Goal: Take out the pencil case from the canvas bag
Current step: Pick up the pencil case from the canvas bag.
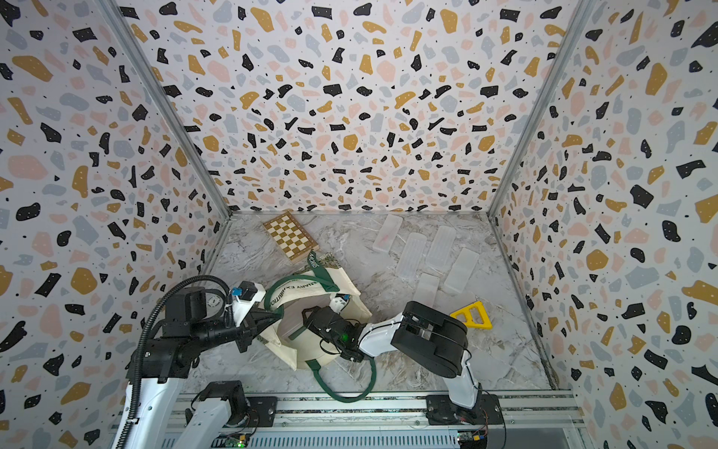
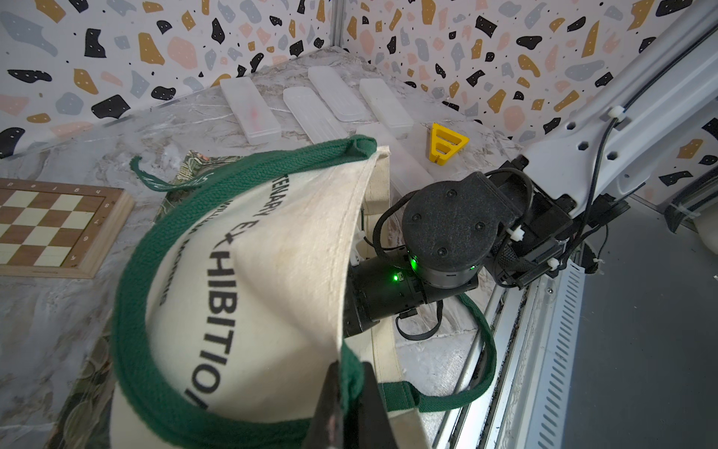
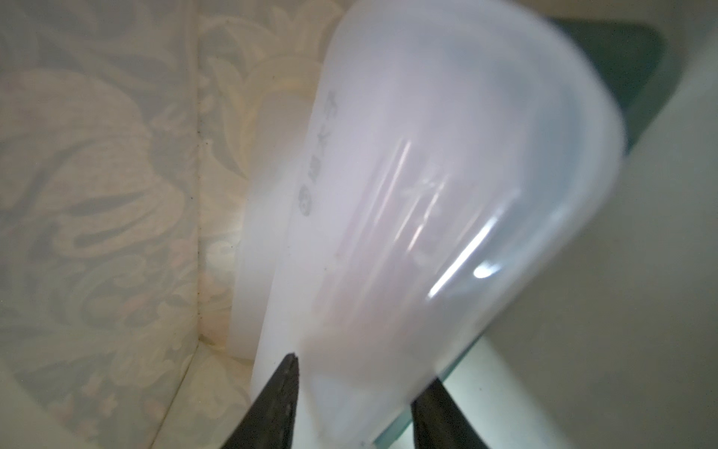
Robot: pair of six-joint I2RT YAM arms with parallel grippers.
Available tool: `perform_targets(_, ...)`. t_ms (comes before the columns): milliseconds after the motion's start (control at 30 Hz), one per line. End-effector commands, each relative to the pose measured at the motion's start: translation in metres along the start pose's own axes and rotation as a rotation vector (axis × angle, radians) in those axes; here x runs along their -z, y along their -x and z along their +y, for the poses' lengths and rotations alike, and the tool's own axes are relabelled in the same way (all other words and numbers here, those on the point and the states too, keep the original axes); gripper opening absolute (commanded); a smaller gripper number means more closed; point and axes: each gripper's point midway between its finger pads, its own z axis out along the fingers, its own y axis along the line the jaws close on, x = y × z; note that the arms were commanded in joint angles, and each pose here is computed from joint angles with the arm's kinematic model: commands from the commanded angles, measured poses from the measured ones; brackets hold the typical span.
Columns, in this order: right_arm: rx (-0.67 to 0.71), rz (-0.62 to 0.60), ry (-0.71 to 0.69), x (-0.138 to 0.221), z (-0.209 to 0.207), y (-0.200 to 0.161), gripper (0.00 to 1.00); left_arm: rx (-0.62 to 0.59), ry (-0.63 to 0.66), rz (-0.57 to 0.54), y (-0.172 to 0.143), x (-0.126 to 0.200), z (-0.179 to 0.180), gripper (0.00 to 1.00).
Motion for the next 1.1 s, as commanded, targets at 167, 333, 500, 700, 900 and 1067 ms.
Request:
perform_targets(167, 0.106, -0.041, -0.003, 0.018, 0.017, 0.010, 0.28, -0.038, -0.024, -0.037, 0.007, 0.000, -0.003, 0.00)
perform_targets(333, 0.180, -0.067, -0.062, 0.045, 0.011, 0.011, 0.25, -0.038, -0.023, -0.035, 0.008, 0.000, -0.002, 0.00)
perform_targets(500, 0.176, -0.052, -0.115, 0.066, -0.014, 0.010, 0.25, -0.034, -0.027, -0.039, 0.009, -0.001, -0.002, 0.00)
perform_targets(700, 0.179, -0.042, -0.178, 0.085, -0.039, 0.008, 0.25, -0.036, -0.025, -0.040, 0.011, 0.000, -0.003, 0.00)
perform_targets(900, 0.199, -0.026, -0.224, 0.090, -0.057, 0.004, 0.36, -0.031, -0.027, -0.042, 0.011, 0.001, -0.003, 0.00)
perform_targets(1067, 0.217, -0.009, -0.217, 0.085, -0.060, 0.000, 0.46, -0.029, -0.027, -0.045, 0.012, 0.001, -0.004, 0.00)
